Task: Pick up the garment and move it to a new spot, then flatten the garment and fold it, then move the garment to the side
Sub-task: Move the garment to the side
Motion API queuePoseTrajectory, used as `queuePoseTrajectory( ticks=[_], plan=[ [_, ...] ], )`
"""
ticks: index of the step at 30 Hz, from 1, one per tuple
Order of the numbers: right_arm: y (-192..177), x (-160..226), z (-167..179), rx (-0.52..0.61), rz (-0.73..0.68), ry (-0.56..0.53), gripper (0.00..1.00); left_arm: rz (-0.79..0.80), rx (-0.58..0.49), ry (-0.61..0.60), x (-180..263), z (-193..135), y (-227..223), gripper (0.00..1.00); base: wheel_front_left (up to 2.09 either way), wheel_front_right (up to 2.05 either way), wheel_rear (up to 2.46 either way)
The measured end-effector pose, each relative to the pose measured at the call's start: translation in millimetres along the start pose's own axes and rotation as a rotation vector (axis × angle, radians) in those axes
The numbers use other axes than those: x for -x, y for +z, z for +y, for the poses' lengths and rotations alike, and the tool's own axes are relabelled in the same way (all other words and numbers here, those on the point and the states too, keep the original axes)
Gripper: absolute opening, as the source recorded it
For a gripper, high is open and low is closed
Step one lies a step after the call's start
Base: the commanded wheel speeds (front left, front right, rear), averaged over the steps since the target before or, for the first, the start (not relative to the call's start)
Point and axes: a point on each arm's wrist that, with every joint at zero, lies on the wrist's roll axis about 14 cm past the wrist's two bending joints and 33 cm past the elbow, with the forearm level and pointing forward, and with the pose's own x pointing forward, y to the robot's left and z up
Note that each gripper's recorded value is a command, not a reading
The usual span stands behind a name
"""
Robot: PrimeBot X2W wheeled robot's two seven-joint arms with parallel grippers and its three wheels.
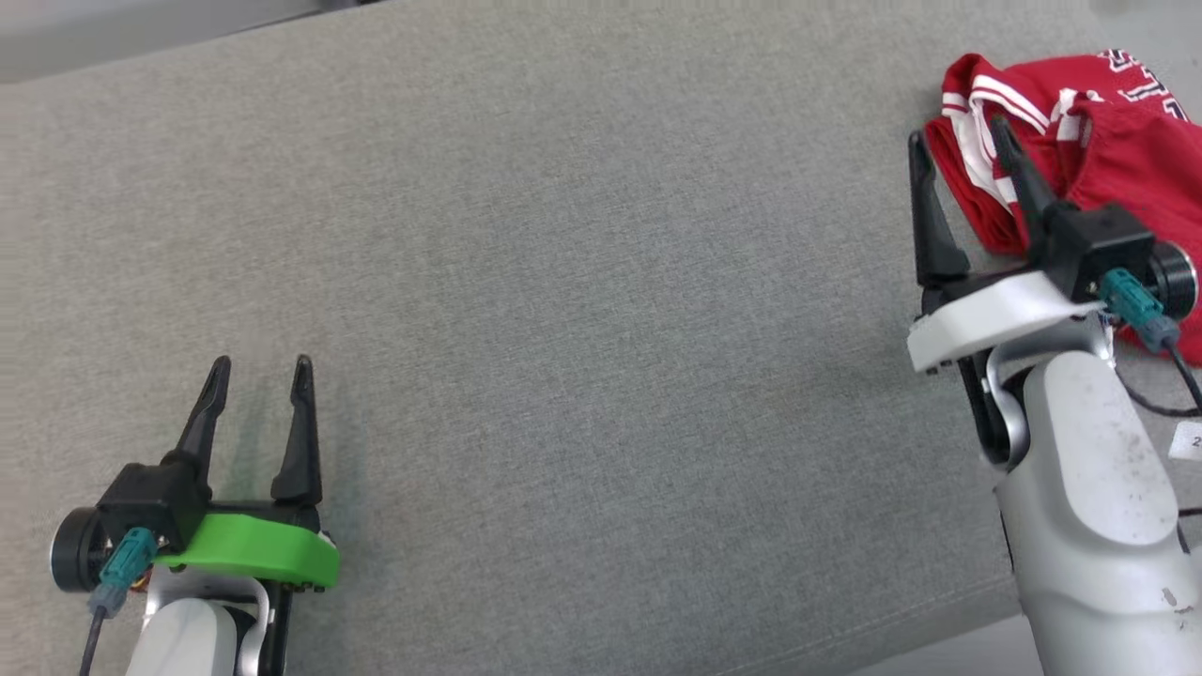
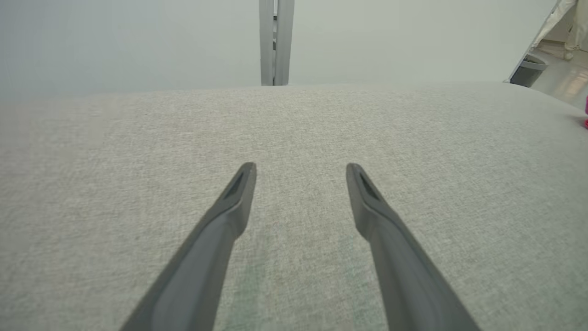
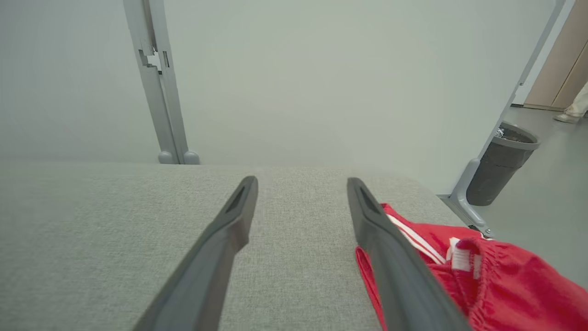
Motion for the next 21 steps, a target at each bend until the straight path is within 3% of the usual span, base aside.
queuePoseTrajectory(
  ticks=[10, 21],
  plan=[
    [-6.6, 33.8, 55.7, -0.136, 0.026, 0.125, 1.0, -0.043, -0.019, 0.207, 51.0, 45.0, 21.3, 1.0, 0.0, 0.0, 0.0],
    [-15.6, 74.3, 91.0, -0.19, 0.081, 0.213, 1.0, -0.088, 0.023, 0.349, 107.9, 65.1, 32.0, 1.0, 0.0, 0.0, 0.0]
  ],
)
